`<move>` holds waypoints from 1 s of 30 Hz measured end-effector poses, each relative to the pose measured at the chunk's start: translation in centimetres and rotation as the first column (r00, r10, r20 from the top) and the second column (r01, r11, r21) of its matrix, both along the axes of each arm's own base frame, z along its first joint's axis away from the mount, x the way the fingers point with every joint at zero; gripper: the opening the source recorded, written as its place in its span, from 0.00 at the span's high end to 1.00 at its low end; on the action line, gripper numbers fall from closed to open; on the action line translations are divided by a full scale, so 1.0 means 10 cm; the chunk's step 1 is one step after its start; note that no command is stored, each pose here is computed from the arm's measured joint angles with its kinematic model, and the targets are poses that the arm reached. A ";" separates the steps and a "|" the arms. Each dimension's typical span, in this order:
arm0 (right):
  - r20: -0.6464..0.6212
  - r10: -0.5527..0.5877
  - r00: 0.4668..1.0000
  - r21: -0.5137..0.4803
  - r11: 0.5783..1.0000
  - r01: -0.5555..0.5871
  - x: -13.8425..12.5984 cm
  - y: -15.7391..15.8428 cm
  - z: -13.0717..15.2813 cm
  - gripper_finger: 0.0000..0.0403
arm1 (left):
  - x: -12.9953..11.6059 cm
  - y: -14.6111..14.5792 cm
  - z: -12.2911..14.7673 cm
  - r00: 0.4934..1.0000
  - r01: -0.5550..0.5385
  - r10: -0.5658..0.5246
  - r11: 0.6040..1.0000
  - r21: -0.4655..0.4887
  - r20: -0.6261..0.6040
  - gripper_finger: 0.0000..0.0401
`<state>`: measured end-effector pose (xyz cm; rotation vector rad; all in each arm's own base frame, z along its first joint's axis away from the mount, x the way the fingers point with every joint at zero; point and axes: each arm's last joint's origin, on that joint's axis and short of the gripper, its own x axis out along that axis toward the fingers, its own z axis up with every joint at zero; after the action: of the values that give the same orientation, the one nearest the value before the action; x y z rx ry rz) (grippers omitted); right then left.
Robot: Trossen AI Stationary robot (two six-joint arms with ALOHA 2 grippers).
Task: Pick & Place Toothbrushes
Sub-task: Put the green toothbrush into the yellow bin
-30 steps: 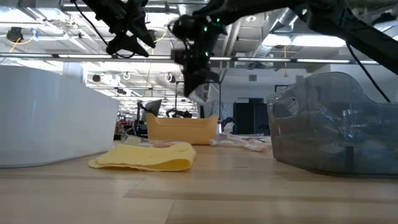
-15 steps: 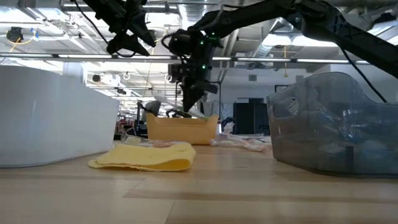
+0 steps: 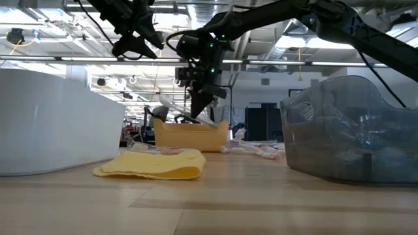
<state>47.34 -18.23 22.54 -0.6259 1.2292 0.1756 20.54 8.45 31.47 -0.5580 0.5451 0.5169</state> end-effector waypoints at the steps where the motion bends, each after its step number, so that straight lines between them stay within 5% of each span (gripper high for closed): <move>1: 0.005 0.030 1.000 -0.016 0.999 -0.030 0.01 0.00 0.00 0.98 | 0.00 0.00 0.00 1.000 0.000 0.000 1.000 0.000 0.000 0.59; 7: 0.029 0.045 0.999 -0.046 0.998 -0.044 0.07 -0.05 -0.08 0.97 | 0.00 0.00 0.00 1.000 0.000 0.000 1.000 0.000 0.000 0.59; 14: -0.086 0.004 0.996 0.006 1.000 -0.003 0.03 -0.09 -0.35 0.97 | 0.00 -0.01 0.00 1.000 -0.010 0.010 1.000 -0.018 0.007 0.59; 20: -0.018 -0.008 1.000 -0.039 0.999 0.008 0.08 -0.13 -0.31 0.96 | 0.01 -0.02 0.00 1.000 -0.004 0.004 1.000 -0.019 0.008 0.59; 26: 0.018 -0.200 0.980 -0.062 0.978 0.201 0.05 -0.26 -0.30 0.84 | 0.01 -0.03 0.00 1.000 -0.003 0.003 1.000 -0.019 0.008 0.59; 30: 0.022 -0.212 0.977 -0.060 0.975 0.213 0.04 -0.27 -0.30 0.74 | 0.01 -0.03 0.00 1.000 -0.003 0.003 1.000 -0.019 0.008 0.59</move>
<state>47.78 -20.94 19.54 -0.5436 1.2816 -0.0470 20.65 8.19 31.48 -0.5787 0.5420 0.5126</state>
